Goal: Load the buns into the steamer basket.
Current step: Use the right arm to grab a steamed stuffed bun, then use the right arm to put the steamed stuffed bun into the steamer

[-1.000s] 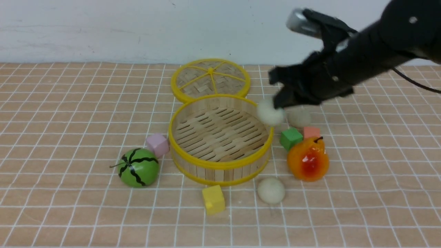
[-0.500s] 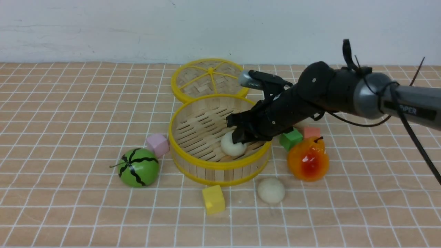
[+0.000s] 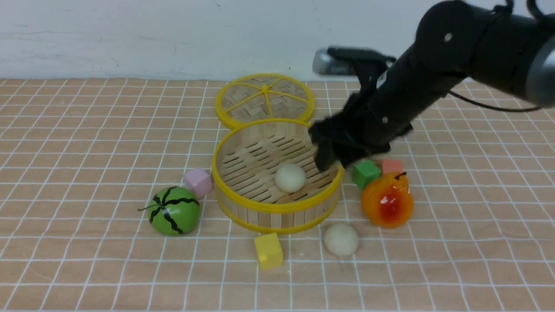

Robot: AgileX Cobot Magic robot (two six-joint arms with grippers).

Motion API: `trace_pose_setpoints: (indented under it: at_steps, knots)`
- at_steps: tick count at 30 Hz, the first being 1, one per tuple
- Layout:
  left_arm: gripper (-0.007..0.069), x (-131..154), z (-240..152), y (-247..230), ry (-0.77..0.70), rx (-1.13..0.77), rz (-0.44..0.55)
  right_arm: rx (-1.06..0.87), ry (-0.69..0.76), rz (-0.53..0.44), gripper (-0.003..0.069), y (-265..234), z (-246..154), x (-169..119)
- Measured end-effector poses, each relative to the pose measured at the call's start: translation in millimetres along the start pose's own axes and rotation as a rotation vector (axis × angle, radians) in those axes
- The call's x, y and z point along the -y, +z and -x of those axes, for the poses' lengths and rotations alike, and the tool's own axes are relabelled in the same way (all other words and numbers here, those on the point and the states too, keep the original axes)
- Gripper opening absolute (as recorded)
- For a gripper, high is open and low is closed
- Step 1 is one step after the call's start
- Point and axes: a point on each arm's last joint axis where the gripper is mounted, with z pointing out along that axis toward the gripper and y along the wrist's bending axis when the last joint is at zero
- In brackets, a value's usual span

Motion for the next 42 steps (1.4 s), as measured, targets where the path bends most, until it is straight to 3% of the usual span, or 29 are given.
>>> trace_pose_setpoints:
  at_steps: [3, 7, 19, 22, 27, 30, 34, 37, 42]
  knots:
    - [0.0238, 0.0, 0.0, 0.0, 0.000, 0.000, 0.000, -0.087, 0.031, -0.092, 0.0300, 25.8, -23.4, -1.0]
    - [0.0238, 0.0, 0.0, 0.0, 0.000, 0.000, 0.000, -0.096, 0.085, -0.139, 0.0239, 46.0, -41.7, 2.5]
    - [0.0238, 0.0, 0.0, 0.0, 0.000, 0.000, 0.000, -0.037, 0.124, -0.143, 0.0253, 73.1, -45.8, 9.4]
    - [0.0238, 0.0, 0.0, 0.0, 0.000, 0.000, 0.000, -0.052, 0.126, -0.148, 0.0224, 82.8, -47.6, 11.6]
    - [0.0238, 0.0, 0.0, 0.0, 0.000, 0.000, 0.000, -0.049, 0.127, -0.146, 0.0024, 74.3, -44.1, 9.2]
    - [0.0238, 0.0, 0.0, 0.0, 0.000, 0.000, 0.000, -0.077, 0.115, -0.140, 0.0003, 54.3, -36.7, 3.0]
    - [0.0238, 0.0, 0.0, 0.0, 0.000, 0.000, 0.000, -0.051, 0.070, -0.097, 0.0003, 17.3, -15.4, -11.2]
    - [0.0238, 0.0, 0.0, 0.0, 0.000, 0.000, 0.000, 0.074, 0.039, 0.001, 0.0003, -16.6, 14.9, -29.8]
    - [0.0238, 0.0, 0.0, 0.0, 0.000, 0.000, 0.000, 0.201, 0.034, 0.154, 0.0003, -14.7, 46.2, -48.1]
